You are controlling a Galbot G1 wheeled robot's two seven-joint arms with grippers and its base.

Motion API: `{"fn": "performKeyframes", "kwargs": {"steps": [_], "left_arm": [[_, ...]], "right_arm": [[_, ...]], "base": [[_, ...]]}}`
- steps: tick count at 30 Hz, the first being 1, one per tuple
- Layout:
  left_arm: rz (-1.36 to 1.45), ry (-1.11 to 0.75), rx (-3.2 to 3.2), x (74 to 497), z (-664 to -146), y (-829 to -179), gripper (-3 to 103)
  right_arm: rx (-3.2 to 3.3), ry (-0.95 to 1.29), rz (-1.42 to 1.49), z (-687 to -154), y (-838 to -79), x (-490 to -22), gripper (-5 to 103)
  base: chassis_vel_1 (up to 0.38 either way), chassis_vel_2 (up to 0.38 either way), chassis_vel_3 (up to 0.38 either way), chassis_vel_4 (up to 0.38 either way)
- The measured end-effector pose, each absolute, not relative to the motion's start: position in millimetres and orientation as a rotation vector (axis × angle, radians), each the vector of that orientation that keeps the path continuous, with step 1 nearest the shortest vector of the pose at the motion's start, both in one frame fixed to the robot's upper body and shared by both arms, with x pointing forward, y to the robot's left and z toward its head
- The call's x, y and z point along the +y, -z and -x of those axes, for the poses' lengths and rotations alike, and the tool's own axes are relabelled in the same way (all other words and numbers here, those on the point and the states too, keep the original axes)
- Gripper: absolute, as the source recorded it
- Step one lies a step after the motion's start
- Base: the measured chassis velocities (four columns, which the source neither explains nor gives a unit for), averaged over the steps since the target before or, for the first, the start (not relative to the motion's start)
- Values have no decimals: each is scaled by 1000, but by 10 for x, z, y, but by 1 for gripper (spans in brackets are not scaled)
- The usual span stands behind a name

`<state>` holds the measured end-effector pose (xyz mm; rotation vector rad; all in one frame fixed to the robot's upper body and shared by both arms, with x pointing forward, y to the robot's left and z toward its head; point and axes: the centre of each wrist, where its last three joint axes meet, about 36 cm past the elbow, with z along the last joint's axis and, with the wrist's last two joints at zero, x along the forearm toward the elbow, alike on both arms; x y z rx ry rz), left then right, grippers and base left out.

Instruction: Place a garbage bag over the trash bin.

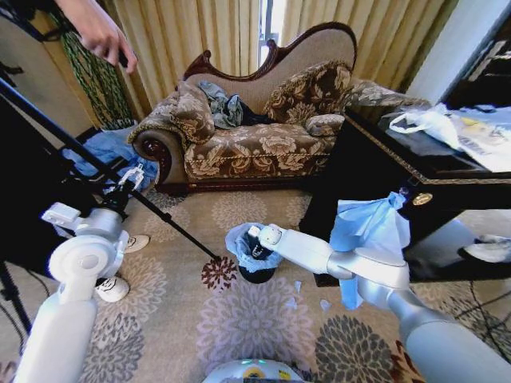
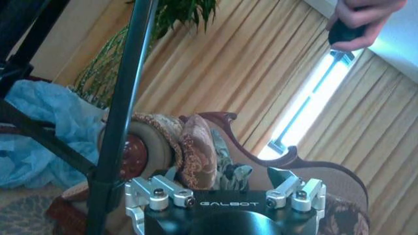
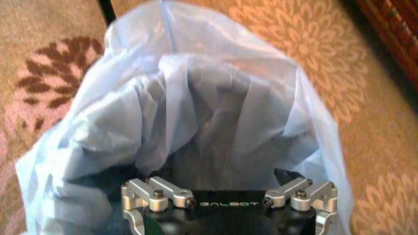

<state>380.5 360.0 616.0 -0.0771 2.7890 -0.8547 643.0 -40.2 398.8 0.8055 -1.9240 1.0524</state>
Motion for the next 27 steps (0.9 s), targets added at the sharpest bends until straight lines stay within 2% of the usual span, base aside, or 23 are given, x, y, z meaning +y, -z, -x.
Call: {"fn": "performKeyframes", "kwargs": {"steps": [15, 27], "left_arm": [[60, 858, 2790, 3560, -3830, -6166, 97], [69, 862, 2797, 3558, -3781, -6132, 97]], "right_arm": [[-1982, -1081, -806, -6584, -4389, -358, 100], [-2002, -1077, -794, -6696, -4400, -241, 100]], "base": [[0, 0, 0, 0], [0, 0, 0, 0]]}}
